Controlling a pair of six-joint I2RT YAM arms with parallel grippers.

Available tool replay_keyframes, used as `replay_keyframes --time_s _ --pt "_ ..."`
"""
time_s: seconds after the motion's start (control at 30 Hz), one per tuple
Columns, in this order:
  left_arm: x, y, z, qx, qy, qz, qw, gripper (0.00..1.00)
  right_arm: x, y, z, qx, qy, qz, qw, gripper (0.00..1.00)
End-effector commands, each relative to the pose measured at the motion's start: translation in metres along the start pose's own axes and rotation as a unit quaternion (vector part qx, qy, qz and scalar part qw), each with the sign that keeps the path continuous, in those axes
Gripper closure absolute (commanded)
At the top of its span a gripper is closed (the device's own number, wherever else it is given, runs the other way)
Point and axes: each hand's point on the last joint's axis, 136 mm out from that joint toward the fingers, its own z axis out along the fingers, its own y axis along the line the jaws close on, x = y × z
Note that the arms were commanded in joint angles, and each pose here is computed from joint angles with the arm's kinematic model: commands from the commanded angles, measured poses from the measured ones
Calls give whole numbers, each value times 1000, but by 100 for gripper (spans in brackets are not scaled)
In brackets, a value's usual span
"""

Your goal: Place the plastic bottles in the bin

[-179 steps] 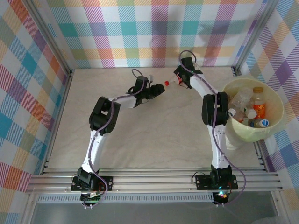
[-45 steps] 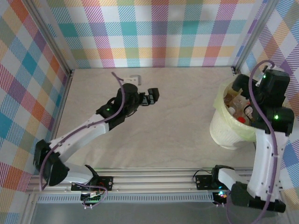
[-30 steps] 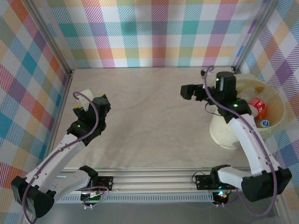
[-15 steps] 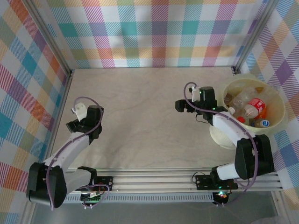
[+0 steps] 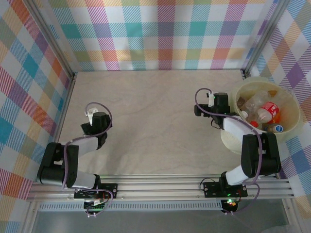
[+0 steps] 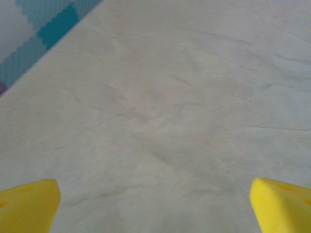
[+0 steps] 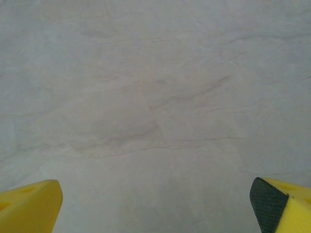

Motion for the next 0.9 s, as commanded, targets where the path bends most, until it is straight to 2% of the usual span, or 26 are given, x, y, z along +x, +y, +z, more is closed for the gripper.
replay_keyframes --time_s 0.0,0.07,0.13,0.2,0.37,0.53,0.57,0.87 --pt "-33 -26 6 66 -65 6 996 0 5 -14 4 1 -28 -10 1000 0" --pt "-24 -45 8 125 -75 24 989 0 5 -15 6 -6 -52 -18 998 0" --pt "-18 -49 8 140 -89 27 986 0 5 -13 6 -11 -73 -31 997 0" --pt "-15 -41 9 120 -80 17 989 0 5 -12 5 -22 -94 -27 995 0" --pt "-16 -41 10 118 -84 18 989 0 12 -15 2 -29 -122 -15 992 0" --pt "-17 -41 9 119 -88 17 989 0 15 -18 -7 -28 -193 -16 981 0" --pt "-17 -41 9 120 -87 17 989 0 16 -22 -5 -19 -173 -8 985 0" --pt "-16 -41 10 119 -84 18 989 0 17 -26 -2 -16 -169 3 986 0"
